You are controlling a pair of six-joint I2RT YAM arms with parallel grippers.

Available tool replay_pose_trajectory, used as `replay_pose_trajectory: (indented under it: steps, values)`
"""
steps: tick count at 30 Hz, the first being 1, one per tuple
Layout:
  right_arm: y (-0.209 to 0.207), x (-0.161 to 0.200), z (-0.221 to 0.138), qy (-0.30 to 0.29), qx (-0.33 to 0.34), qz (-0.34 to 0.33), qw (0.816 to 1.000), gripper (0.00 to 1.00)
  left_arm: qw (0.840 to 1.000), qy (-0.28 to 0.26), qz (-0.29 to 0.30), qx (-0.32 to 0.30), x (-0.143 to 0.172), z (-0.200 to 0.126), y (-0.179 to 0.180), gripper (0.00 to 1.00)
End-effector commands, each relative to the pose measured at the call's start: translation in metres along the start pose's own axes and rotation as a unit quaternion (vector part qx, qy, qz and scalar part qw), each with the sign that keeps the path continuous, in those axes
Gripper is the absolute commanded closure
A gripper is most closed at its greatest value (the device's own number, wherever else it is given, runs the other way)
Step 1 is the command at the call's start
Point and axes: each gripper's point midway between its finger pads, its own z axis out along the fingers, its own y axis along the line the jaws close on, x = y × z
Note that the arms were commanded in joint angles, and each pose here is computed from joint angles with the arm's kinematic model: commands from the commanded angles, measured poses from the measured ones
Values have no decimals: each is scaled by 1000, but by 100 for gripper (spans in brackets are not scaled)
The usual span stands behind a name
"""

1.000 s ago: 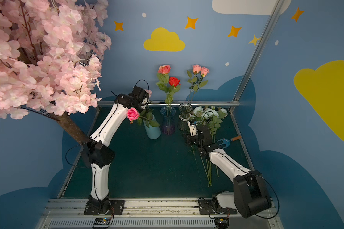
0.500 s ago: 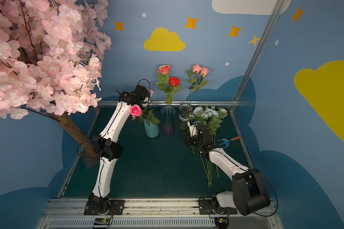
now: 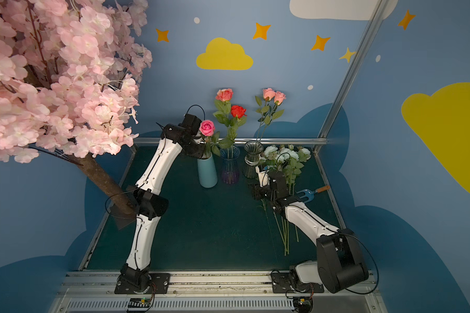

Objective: Pick out blue flowers from the vase
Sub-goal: Move the vase to the center of the board.

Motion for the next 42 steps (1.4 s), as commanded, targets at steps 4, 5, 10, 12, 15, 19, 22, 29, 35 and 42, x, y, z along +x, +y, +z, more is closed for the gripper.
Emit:
replay_pose_trajectory:
  steps: [4, 5, 10, 12, 15, 19, 22, 29, 35, 42]
  values:
    - [1, -8, 1, -7, -4, 1, 1000, 52, 1000, -17, -2, 4, -4, -13, -4, 50]
    - [1, -8, 1, -7, -4, 1, 1000, 52, 1000, -21, -1, 2, -6, -17, -4, 50]
    - [1, -9, 0, -10, -4, -1, 1000, 52, 999, -46, -4, 6, -11, -41, -10, 44]
    - [1, -9, 0, -10, -3, 0, 1000, 51, 998, -57, -1, 5, -13, -51, -13, 44]
    - [1, -9, 0, -11, -3, 0, 1000, 51, 997, -80, 5, -1, -18, -65, -17, 43]
    - [1, -9, -1, -12, -3, 0, 1000, 50, 993, -115, 7, -11, -21, -91, -18, 42]
    - [1, -9, -2, -13, -3, 0, 1000, 49, 988, -157, 4, -11, -22, -110, -17, 41]
    - [2, -11, -4, -20, -4, 0, 1000, 48, 954, -297, -17, -28, -10, -155, 0, 37]
    - [2, -13, -8, -34, -3, -1, 999, 48, 937, -345, -36, -29, 25, -176, 10, 36]
    - [2, -19, -23, -72, 4, -4, 997, 47, 937, -344, -60, -27, 88, -155, 13, 28]
